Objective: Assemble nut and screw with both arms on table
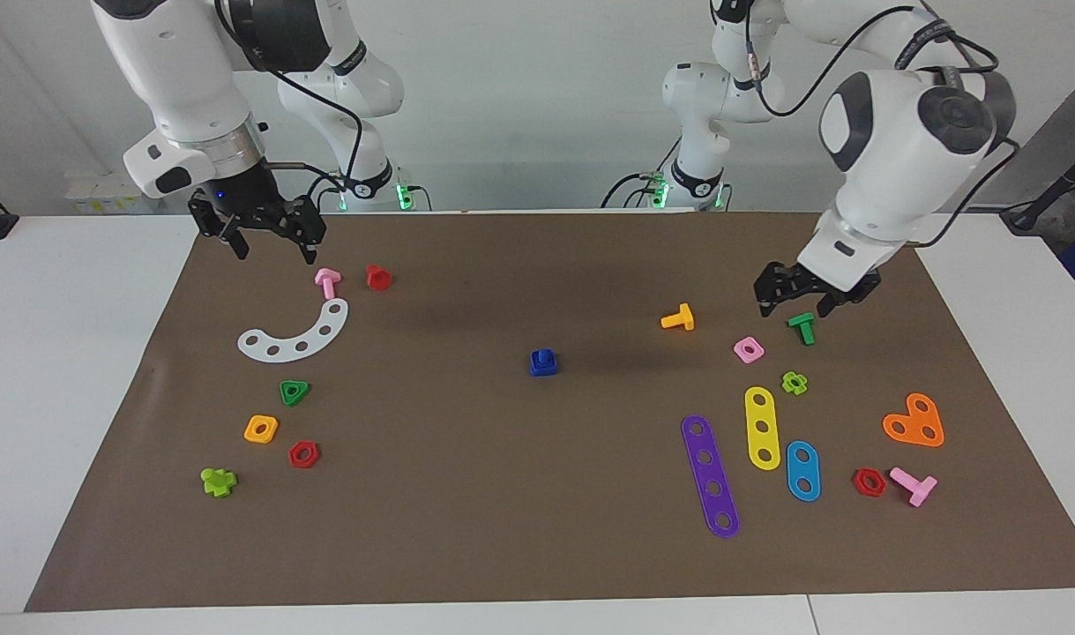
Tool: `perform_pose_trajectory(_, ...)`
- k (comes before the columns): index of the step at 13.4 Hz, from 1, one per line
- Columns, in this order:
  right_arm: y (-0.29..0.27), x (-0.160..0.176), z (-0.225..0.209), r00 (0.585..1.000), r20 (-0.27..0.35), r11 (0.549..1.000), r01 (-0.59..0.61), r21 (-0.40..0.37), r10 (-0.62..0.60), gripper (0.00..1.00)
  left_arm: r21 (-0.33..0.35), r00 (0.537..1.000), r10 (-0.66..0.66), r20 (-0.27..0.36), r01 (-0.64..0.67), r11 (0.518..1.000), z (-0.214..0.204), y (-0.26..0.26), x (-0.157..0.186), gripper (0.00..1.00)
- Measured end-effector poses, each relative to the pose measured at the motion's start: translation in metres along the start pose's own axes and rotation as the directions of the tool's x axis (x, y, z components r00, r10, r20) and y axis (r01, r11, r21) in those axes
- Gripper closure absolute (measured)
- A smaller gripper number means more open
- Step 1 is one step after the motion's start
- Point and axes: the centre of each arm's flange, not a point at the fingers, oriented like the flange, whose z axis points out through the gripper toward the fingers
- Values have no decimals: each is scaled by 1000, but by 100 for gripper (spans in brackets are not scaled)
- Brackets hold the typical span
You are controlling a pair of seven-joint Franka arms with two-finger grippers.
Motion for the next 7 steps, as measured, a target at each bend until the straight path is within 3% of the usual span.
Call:
perform_pose_trajectory(3,1,-5,-3,1000,15,1000,0,-3,0,0,-14,1000,-17,-23,17,1000,-19,-49,-23,0)
perform_pose_trajectory(7,4,-8,-4,1000,17,1000,-4,-4,4,0,-2,1000,-16,-24,16,1000,-49,-52,-48,0)
